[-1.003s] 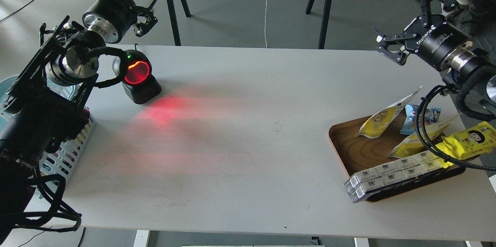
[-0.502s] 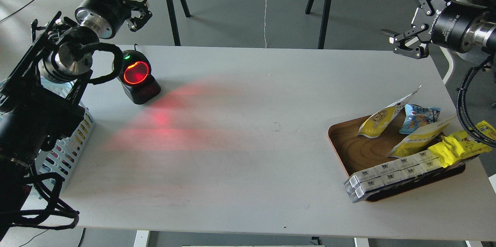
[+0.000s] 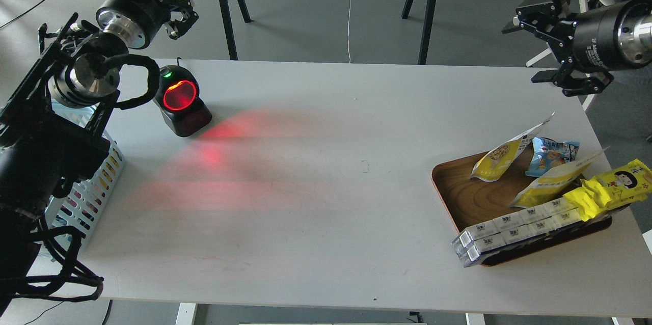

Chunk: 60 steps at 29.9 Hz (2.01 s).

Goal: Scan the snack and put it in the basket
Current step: 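Move the right gripper over the yellow snack packets on the wooden tray, then grasp a yellow snack packet with the right gripper and lift it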

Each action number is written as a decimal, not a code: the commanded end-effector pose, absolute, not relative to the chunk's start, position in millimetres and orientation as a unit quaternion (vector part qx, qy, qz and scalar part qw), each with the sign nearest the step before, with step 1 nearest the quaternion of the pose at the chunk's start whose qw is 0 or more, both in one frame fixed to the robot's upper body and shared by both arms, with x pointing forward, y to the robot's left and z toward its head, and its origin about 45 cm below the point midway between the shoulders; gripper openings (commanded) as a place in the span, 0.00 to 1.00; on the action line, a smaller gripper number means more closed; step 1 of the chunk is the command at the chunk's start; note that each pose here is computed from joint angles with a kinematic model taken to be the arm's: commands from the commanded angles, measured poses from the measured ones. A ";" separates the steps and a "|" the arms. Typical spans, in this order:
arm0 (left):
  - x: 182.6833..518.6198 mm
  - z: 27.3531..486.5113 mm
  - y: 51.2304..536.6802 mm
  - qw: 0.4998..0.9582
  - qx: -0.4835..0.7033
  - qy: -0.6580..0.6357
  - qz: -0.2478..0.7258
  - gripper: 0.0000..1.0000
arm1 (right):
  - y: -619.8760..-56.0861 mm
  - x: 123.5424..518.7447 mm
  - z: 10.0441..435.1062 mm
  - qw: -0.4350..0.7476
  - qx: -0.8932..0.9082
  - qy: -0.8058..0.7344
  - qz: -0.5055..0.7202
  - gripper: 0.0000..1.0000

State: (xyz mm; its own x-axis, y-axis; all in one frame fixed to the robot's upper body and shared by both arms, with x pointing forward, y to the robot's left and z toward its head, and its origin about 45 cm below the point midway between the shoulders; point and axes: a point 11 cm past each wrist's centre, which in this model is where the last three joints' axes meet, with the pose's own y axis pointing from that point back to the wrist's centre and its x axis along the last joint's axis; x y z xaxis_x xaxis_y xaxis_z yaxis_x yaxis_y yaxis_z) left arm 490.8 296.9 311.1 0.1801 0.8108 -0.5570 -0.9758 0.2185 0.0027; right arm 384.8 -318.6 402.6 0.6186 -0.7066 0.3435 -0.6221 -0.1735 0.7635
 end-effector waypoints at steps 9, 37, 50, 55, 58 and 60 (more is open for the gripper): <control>488.8 305.5 300.0 0.744 -0.178 0.231 0.601 1.00 | -332.2 358.3 416.8 0.578 0.695 -0.428 -0.022 0.98; 486.1 329.5 319.6 0.750 -0.192 0.203 0.600 1.00 | -348.1 358.7 297.0 0.504 0.687 -0.497 -0.165 0.86; 485.9 330.4 320.4 0.750 -0.192 0.202 0.600 1.00 | -339.8 360.1 272.7 0.523 0.679 -0.486 -0.173 0.34; 485.9 330.7 321.1 0.750 -0.192 0.201 0.600 1.00 | -338.3 359.7 271.6 0.523 0.681 -0.483 -0.173 0.14; 485.9 330.1 320.1 0.751 -0.191 0.201 0.600 1.00 | -337.9 360.8 274.1 0.520 0.682 -0.484 -0.172 0.01; 485.9 330.1 320.1 0.750 -0.192 0.202 0.600 1.00 | -338.4 360.8 274.3 0.520 0.682 -0.485 -0.172 0.01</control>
